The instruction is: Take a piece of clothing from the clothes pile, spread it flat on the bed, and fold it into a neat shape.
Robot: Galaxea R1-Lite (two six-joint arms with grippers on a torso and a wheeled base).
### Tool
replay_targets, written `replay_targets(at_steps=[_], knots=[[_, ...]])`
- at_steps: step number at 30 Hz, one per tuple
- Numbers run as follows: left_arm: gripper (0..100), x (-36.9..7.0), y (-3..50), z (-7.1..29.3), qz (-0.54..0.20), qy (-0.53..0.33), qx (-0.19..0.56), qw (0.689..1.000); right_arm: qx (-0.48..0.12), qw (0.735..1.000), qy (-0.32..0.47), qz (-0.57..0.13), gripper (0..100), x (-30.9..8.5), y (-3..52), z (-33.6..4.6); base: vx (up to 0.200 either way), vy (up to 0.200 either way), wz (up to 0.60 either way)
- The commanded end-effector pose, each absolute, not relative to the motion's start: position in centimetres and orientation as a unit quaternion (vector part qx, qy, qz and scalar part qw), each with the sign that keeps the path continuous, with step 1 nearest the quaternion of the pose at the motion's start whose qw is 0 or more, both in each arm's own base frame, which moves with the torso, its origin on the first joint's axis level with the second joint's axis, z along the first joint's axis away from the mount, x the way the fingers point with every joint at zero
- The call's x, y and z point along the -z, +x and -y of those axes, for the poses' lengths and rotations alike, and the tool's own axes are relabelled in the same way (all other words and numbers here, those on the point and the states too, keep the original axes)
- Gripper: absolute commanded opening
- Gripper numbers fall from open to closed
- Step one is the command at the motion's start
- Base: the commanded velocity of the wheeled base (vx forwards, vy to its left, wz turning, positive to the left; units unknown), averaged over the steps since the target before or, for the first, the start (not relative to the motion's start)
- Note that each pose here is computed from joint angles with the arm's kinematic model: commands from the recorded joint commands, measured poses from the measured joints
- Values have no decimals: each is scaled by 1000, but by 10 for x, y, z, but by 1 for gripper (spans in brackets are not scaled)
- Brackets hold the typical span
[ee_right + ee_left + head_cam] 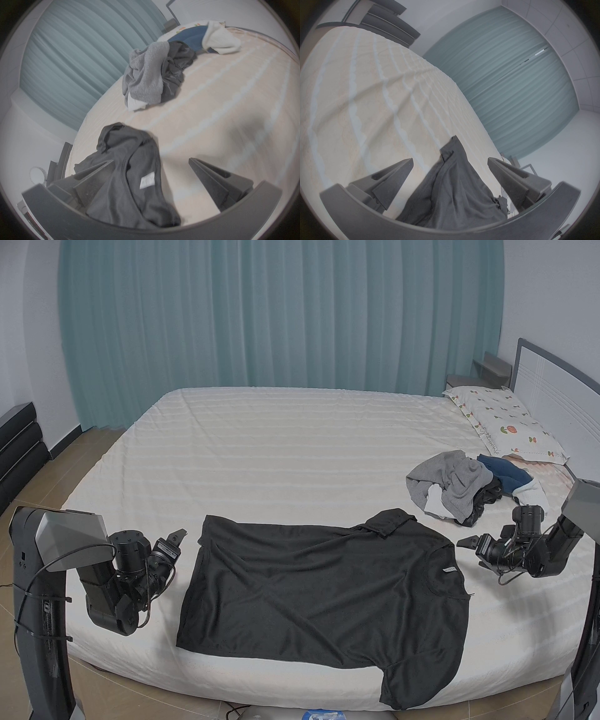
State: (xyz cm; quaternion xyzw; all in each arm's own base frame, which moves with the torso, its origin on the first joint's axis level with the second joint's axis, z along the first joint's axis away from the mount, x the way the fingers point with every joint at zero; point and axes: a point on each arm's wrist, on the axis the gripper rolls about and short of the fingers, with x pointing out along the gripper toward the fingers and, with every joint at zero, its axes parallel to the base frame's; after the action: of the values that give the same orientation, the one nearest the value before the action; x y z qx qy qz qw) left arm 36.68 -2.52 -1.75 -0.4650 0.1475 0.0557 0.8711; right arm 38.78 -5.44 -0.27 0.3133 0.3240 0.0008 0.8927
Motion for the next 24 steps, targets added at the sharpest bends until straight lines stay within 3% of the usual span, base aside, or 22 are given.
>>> replay_targets(at_steps=[1,5,10,19,24], knots=[[100,19,357,43,-166,-447,-34,878,3,879,335,-340,100,-27,335,43,0,0,0],[100,16,350,48,-176,-446,-29,877,12,859,353,-372,100,-23,305,38,-200,0,0],[100,20,330,53,-207,-442,-35,872,-27,832,382,-402,100,-16,283,36,-200,0,0],[100,27,307,54,-245,-431,-50,867,-32,821,389,-417,100,6,279,37,-200,0,0],[100,33,300,54,-262,-424,-58,865,-41,826,384,-411,100,9,272,31,0,0,0]])
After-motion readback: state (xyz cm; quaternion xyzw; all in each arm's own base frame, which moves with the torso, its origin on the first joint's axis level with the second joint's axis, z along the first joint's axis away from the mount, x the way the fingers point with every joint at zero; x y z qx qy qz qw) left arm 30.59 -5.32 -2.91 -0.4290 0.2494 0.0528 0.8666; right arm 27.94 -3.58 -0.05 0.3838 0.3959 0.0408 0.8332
